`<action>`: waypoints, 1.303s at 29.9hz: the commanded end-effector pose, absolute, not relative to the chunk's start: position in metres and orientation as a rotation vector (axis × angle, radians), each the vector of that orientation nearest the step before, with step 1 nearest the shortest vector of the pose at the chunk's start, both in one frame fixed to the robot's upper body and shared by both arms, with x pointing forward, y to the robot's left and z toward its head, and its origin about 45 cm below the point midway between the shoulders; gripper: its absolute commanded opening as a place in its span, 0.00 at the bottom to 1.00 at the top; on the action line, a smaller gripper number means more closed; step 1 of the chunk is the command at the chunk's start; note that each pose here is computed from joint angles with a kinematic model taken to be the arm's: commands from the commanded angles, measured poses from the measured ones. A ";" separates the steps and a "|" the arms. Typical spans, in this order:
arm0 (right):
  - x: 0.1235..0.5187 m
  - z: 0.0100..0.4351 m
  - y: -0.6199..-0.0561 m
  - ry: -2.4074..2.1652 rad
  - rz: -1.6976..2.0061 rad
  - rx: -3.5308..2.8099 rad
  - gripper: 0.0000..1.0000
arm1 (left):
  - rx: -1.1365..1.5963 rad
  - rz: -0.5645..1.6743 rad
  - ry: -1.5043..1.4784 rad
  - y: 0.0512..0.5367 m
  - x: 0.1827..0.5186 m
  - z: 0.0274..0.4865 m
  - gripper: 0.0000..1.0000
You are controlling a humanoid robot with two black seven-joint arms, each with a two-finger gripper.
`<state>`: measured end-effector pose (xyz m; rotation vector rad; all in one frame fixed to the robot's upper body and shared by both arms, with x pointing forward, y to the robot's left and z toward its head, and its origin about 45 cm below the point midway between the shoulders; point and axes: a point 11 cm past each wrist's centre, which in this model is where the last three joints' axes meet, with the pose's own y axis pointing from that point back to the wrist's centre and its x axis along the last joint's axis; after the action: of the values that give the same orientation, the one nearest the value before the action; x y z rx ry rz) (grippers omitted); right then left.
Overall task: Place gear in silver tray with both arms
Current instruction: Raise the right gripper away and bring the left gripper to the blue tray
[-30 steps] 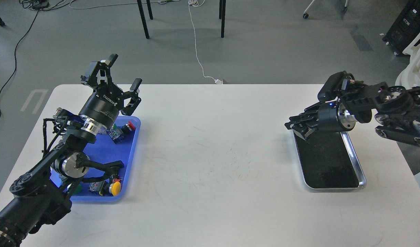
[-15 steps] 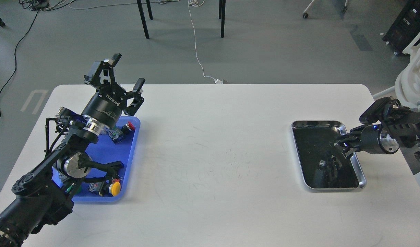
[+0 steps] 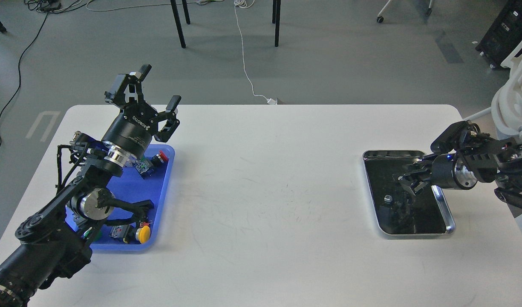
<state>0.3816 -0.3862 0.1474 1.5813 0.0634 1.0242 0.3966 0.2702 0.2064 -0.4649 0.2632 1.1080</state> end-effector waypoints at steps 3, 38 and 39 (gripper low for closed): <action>0.382 0.169 -0.381 -0.059 1.040 1.657 0.94 | -0.462 1.110 0.262 0.272 0.396 0.206 0.98; 0.355 0.165 -0.315 -1.907 -0.541 2.468 0.97 | 1.098 0.193 -0.963 0.384 0.308 0.215 0.98; 0.354 0.164 -0.314 -1.903 -0.542 2.470 0.97 | 1.157 0.167 -0.963 0.399 0.305 0.212 0.98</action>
<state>0.3547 -0.3162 0.1656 2.4654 -1.9120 -0.5413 0.3121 0.3570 0.2136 0.9881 -0.9265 0.2316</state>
